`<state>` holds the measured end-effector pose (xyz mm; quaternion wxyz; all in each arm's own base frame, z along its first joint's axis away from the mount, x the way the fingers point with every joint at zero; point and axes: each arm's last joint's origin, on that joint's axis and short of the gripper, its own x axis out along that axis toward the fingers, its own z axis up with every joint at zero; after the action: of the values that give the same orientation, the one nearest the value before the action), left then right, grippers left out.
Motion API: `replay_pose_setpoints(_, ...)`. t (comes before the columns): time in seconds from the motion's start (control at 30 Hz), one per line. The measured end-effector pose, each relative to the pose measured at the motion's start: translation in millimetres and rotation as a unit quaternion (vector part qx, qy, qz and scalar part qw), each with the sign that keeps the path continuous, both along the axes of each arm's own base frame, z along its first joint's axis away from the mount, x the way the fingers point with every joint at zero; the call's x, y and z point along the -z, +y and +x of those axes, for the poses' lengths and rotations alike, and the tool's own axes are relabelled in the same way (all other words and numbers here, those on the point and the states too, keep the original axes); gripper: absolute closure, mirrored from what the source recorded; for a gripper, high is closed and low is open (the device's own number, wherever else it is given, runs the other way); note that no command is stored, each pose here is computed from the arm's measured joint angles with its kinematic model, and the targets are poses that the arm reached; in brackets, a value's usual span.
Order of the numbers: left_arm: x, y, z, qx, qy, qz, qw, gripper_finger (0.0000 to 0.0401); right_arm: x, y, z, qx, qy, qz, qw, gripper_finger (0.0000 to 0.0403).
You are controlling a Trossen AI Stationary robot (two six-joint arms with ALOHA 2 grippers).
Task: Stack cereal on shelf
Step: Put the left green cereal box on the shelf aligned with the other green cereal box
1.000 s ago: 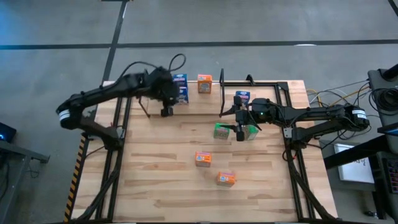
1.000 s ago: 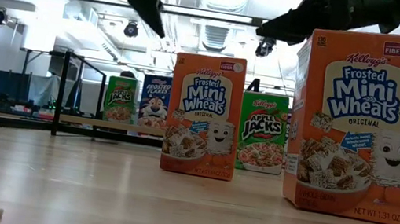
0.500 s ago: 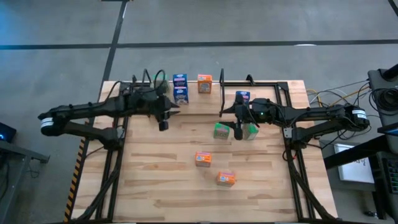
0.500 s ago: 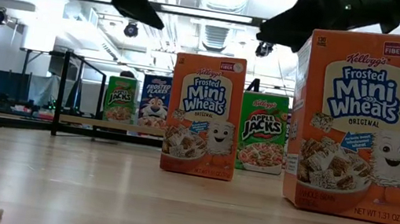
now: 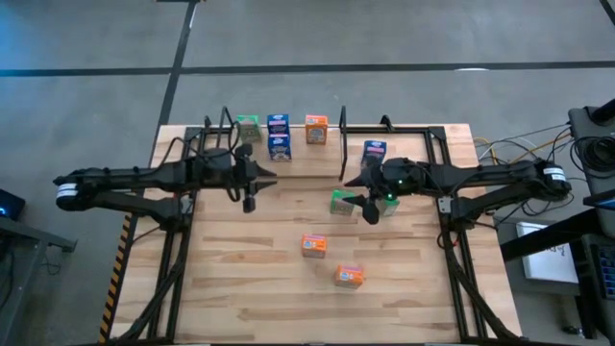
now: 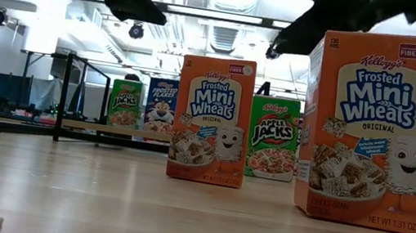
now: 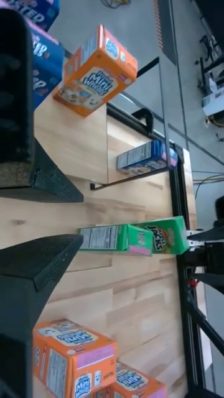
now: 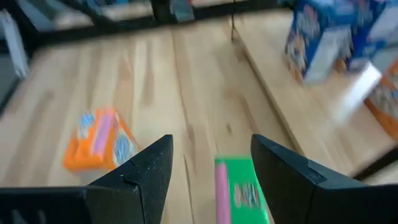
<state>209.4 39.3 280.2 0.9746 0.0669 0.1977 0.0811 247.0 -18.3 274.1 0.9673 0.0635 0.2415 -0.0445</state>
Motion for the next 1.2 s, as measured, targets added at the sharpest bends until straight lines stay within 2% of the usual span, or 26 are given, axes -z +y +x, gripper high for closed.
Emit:
replay_pose_setpoints(0.23, 6.6, 0.2, 2.8, 0.0, 0.007, -0.003, 1.0, 0.0327, -0.5, 5.8, -8.1, 0.017, 0.112, -0.025, 0.993, 0.0197)
replay_pose_setpoints(0.47, 7.1, 0.5, 4.5, 0.0, 0.005, -0.002, 1.0, 0.0327, 6.5, 6.1, -9.5, 0.033, 0.121, -0.001, 0.992, 0.019)
replay_pose_setpoints(0.87, 6.8, 0.5, 4.7, 0.001, 0.004, -0.001, 1.0, 0.0327, 34.7, 4.2, 9.3, 0.04, 0.178, -0.021, 0.983, 0.0114)
replay_pose_setpoints(1.2, 6.4, 0.6, 4.9, 0.001, 0.001, 0.0, 1.0, 0.0327, 45.3, 2.1, 16.6, 0.052, 0.195, -0.04, 0.979, 0.012)
